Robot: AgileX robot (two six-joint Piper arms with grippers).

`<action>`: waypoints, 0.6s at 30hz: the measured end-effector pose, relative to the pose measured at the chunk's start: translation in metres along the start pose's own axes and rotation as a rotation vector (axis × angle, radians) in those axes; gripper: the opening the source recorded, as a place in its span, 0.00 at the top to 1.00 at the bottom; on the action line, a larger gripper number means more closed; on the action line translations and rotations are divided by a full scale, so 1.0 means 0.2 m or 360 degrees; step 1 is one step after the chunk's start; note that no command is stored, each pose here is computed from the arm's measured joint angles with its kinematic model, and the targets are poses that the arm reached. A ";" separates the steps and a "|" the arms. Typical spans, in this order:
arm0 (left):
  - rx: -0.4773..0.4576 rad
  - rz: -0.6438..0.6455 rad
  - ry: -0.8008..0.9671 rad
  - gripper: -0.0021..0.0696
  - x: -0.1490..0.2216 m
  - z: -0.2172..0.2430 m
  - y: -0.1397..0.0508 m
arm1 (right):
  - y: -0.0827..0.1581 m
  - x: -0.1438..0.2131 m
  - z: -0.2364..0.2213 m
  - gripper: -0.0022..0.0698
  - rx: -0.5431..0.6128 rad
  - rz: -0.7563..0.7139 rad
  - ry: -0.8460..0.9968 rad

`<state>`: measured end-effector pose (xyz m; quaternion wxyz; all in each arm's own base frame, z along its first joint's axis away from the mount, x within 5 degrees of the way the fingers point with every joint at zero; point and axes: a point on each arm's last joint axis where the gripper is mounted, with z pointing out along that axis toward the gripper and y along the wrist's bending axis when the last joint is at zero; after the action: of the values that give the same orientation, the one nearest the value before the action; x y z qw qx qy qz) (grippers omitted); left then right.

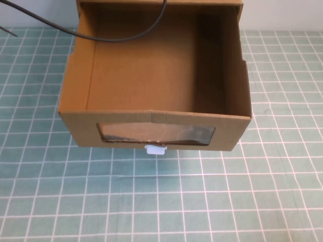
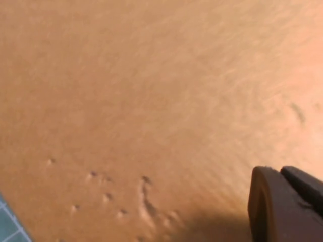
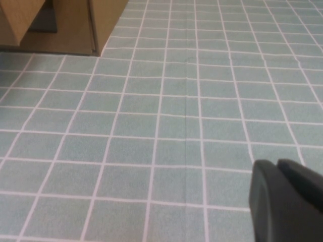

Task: Close the shoe box
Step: Press the shoe box with left arm, then close the shoe box with your right arm

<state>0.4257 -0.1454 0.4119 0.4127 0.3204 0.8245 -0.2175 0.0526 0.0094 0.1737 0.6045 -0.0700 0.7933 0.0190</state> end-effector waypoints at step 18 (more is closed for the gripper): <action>-0.0082 0.0016 0.0045 0.98 0.01 0.01 0.03 | -0.07 -0.16 -0.04 0.99 0.0033 0.1097 -0.0648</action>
<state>0.4300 -0.1426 0.4081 0.4102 0.3169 0.8339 -0.1894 0.0560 -0.0022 0.2078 0.7083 0.2116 0.6343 0.2262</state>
